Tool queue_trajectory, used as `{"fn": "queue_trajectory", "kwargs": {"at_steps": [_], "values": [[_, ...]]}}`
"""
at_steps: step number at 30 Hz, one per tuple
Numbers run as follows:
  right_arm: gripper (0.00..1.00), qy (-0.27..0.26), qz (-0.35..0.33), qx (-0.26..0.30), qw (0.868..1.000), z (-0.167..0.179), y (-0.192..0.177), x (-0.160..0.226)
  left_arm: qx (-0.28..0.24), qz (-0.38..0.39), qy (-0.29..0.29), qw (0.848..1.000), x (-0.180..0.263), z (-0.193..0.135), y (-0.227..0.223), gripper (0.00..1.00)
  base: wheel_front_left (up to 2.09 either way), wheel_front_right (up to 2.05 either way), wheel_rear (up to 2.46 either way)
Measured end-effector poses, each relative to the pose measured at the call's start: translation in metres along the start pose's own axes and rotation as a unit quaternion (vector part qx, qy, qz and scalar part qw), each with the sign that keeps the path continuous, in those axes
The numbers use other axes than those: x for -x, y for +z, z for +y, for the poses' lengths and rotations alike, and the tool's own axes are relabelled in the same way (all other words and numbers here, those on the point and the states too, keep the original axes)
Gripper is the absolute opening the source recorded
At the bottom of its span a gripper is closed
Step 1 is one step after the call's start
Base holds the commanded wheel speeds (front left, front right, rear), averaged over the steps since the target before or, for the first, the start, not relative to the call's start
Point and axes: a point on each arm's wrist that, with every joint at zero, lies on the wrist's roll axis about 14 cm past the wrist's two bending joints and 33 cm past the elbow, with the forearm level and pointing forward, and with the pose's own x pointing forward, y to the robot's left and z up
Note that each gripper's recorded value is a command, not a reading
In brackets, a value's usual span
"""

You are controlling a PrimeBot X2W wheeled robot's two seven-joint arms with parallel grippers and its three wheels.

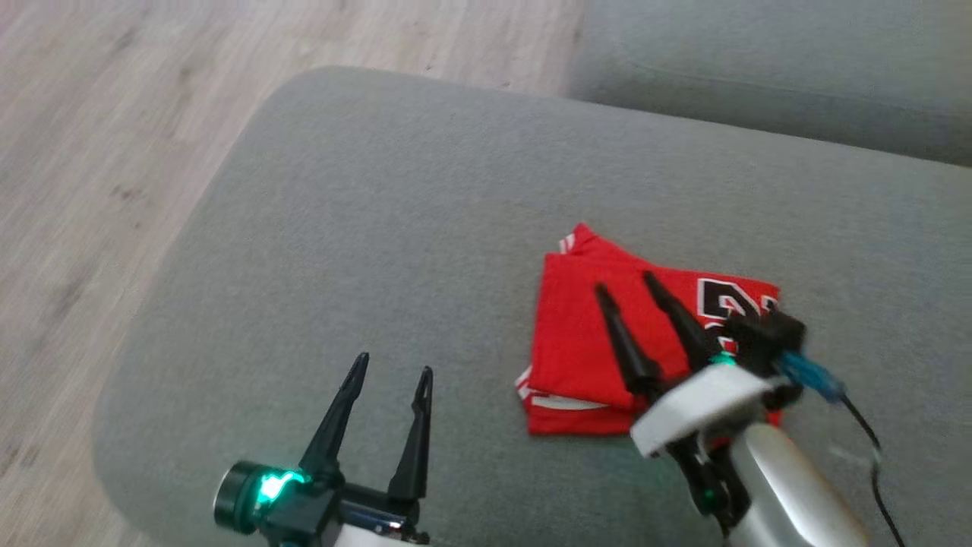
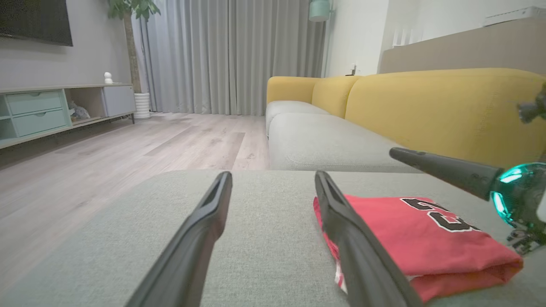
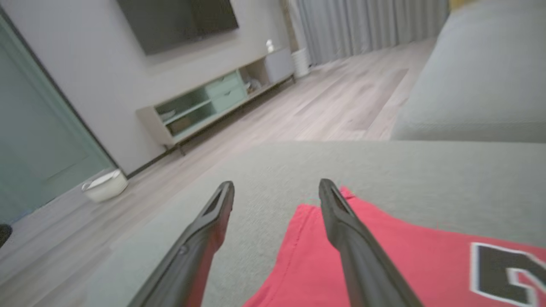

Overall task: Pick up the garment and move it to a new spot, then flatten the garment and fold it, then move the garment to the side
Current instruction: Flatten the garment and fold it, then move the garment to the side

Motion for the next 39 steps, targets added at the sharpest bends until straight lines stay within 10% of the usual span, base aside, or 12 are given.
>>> {"fn": "queue_trajectory", "kwargs": {"at_steps": [17,39], "values": [[1.0,-0.254,-0.146,0.067,0.954,-0.097,0.035,0.171,-0.017,0.001,-0.022,1.0,-0.002,-0.006,-0.006,1.0,0.0,0.0,0.0],[1.0,-0.282,-0.136,0.062,0.948,-0.088,0.013,0.202,-0.03,0.01,-0.017,0.999,0.022,0.002,-0.015,1.0,0.0,0.0,0.0]]}}
